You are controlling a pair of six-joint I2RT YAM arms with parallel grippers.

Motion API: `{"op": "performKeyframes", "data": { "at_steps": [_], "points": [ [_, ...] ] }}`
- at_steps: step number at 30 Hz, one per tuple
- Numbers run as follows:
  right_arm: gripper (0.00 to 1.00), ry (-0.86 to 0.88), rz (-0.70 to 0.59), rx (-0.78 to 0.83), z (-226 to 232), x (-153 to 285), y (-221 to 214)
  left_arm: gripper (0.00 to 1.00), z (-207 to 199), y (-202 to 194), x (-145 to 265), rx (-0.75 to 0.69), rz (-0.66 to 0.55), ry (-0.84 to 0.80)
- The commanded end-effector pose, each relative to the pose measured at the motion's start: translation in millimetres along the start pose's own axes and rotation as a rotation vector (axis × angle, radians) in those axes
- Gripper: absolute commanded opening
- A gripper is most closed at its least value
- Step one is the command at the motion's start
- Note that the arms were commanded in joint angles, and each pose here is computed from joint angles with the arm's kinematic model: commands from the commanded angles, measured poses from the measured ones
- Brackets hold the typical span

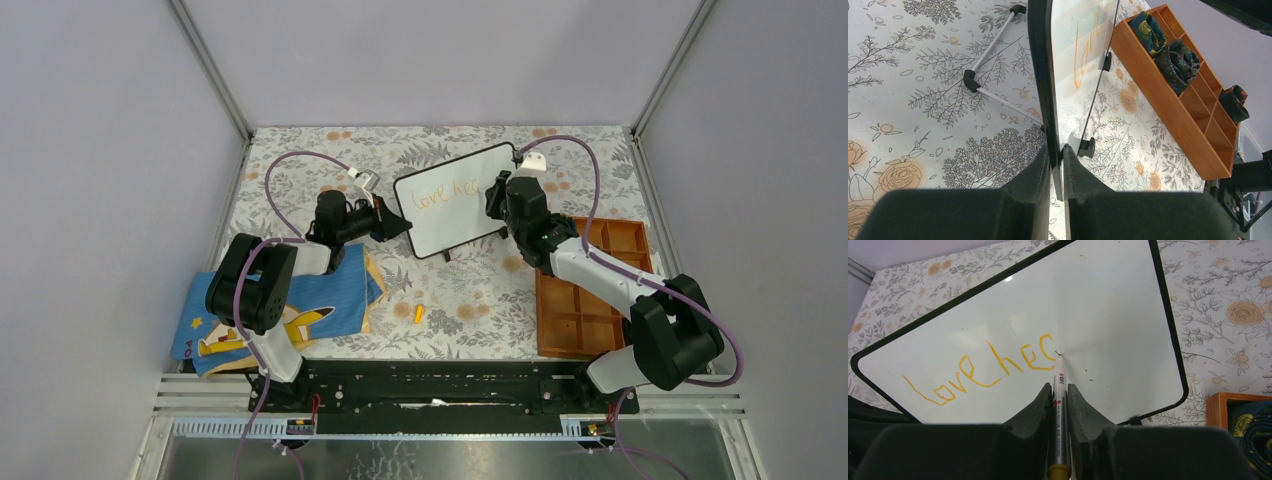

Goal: Write a sentence on the whiteboard

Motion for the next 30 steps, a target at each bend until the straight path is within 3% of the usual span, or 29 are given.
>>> {"op": "performKeyframes", "data": {
  "at_steps": [1, 15, 30],
  "points": [
    [0.0, -0.021, -0.097, -0.019, 1.1, -0.6, 35.3, 0.0, 10.3, -16.6, 0.0, -0.007, 0.055, 0.064],
    [0.0, -0.008, -0.109, -0.011, 6.2, -6.3, 45.6, 0.0, 10.5, -17.2, -0.6, -0.009, 0.058, 0.064],
    [0.0, -0.021, -0.057, -0.007, 0.1, -2.6, 24.0, 0.0, 10.5, -18.1, -0.9, -0.007, 0.061, 0.065]
  ]
}}
Point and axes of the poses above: each gripper's point midway between its finger pads, its own x axis back along the fingers, its own z axis along the line the jaws close on, y = z × x, the point moved 6 cm from there along x, back along the fingers, and after that the axes turned 10 degrees about x, right-handed, at the moved point
